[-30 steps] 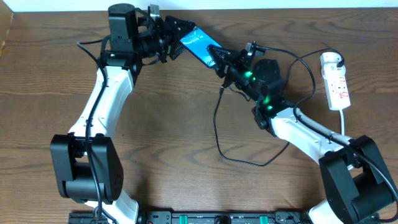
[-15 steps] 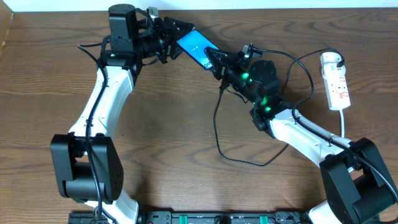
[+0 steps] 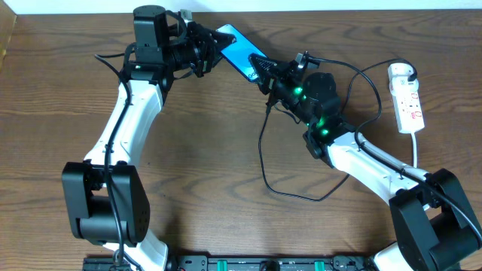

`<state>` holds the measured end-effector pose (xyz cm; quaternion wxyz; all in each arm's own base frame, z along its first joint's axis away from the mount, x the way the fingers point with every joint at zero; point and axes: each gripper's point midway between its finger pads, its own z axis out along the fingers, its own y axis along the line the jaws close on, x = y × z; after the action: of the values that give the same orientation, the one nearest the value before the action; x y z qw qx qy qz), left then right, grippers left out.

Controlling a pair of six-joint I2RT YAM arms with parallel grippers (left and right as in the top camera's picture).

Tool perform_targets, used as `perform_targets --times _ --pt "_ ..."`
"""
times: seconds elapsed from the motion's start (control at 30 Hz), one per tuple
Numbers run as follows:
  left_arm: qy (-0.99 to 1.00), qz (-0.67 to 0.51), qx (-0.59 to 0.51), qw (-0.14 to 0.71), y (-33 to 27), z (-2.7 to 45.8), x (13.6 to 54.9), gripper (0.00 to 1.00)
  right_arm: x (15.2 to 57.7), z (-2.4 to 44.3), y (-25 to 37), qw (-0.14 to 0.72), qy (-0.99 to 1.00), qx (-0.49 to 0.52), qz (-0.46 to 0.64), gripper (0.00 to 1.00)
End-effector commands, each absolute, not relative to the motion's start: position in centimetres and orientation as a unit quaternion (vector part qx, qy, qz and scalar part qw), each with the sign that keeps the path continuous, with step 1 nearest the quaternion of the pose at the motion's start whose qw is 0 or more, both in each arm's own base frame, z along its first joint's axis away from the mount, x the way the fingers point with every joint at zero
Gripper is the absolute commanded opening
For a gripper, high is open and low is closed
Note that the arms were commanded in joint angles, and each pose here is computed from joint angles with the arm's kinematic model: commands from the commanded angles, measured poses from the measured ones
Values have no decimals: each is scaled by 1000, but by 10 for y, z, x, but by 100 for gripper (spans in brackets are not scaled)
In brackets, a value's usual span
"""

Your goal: Plug charger to phone and switch on socket

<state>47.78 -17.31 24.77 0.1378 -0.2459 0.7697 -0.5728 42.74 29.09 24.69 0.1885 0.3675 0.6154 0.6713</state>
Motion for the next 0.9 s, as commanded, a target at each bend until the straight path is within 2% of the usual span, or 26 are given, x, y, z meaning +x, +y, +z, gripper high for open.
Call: perform_targets --times 0.0,0.27,0.47,0.57,0.77,0.87 --pt "767 -587 -213 148 -182 268 471 8 420 253 301 183 624 348 675 1" --pt "767 -586 -215 150 -181 268 471 7 420 252 301 182 625 349 674 11" --pt "768 -583 -211 160 -175 268 473 7 422 252 298 187 625 349 673 34" --pt "770 -578 -205 175 -166 268 477 7 425 252 293 202 629 343 668 39" --pt "788 -548 -205 191 -136 251 477 7 435 251 274 277 670 260 638 50" --pt "800 -530 -209 189 -120 239 473 7 434 238 265 294 708 198 611 51"
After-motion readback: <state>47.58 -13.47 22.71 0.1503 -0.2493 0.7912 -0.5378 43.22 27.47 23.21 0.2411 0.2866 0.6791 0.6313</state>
